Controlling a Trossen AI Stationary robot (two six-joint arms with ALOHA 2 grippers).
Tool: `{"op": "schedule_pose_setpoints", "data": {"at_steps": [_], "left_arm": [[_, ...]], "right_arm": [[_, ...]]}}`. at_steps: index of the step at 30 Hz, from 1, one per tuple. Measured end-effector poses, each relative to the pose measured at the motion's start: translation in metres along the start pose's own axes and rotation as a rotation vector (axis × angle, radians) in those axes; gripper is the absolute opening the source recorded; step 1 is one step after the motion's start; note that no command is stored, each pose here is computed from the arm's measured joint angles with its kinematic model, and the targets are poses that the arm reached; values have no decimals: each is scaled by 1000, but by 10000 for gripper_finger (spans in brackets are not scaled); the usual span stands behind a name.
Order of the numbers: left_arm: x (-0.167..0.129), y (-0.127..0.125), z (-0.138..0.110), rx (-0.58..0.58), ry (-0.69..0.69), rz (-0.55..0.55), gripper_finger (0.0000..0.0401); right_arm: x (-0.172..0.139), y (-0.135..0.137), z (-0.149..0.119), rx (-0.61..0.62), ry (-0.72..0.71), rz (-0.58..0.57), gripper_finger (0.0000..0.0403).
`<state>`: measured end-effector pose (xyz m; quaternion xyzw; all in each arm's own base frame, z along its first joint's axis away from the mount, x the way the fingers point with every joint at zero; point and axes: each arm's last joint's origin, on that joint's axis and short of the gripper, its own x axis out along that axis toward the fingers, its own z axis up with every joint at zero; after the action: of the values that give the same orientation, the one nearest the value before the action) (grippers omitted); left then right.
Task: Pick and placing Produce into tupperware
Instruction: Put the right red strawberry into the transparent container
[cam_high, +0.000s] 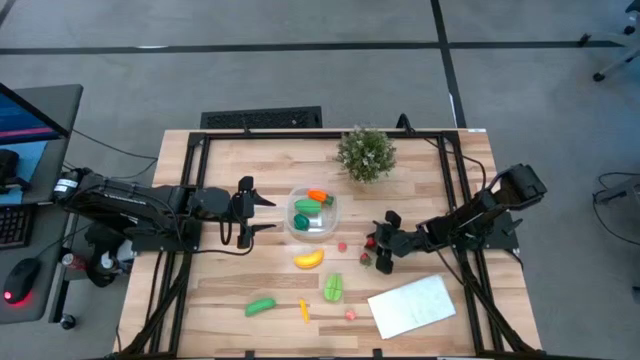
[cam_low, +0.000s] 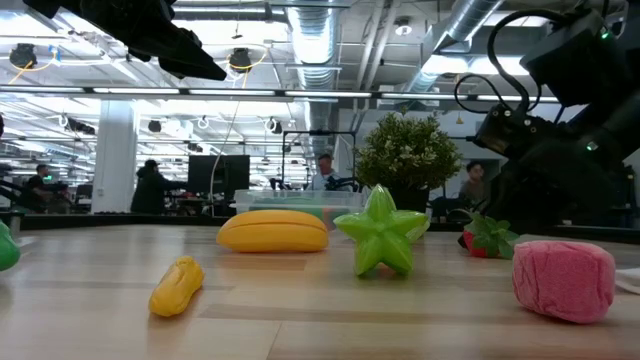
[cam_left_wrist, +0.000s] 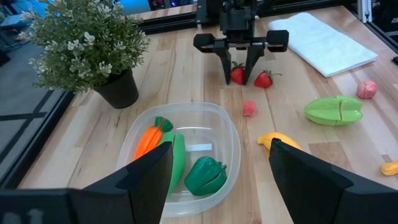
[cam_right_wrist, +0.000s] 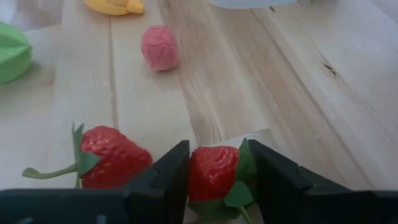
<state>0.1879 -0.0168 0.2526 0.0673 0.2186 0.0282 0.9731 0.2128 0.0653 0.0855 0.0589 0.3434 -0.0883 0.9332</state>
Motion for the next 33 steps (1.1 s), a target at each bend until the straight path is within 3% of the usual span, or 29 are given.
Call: {"op": "schedule_pose_setpoints", "data": {"at_steps": [14, 25, 33], "left_arm": [[0, 0, 0, 0, 0, 0, 256], [0, 0, 0, 1, 0, 0, 256], [0, 0, 0, 1, 1, -1, 256]], "right_arm": [[5, 8, 27, -104, -81, 7, 144], [14, 10, 82, -276, -179, -49, 158], [14, 9, 123, -410, -255, -98, 138]]}}
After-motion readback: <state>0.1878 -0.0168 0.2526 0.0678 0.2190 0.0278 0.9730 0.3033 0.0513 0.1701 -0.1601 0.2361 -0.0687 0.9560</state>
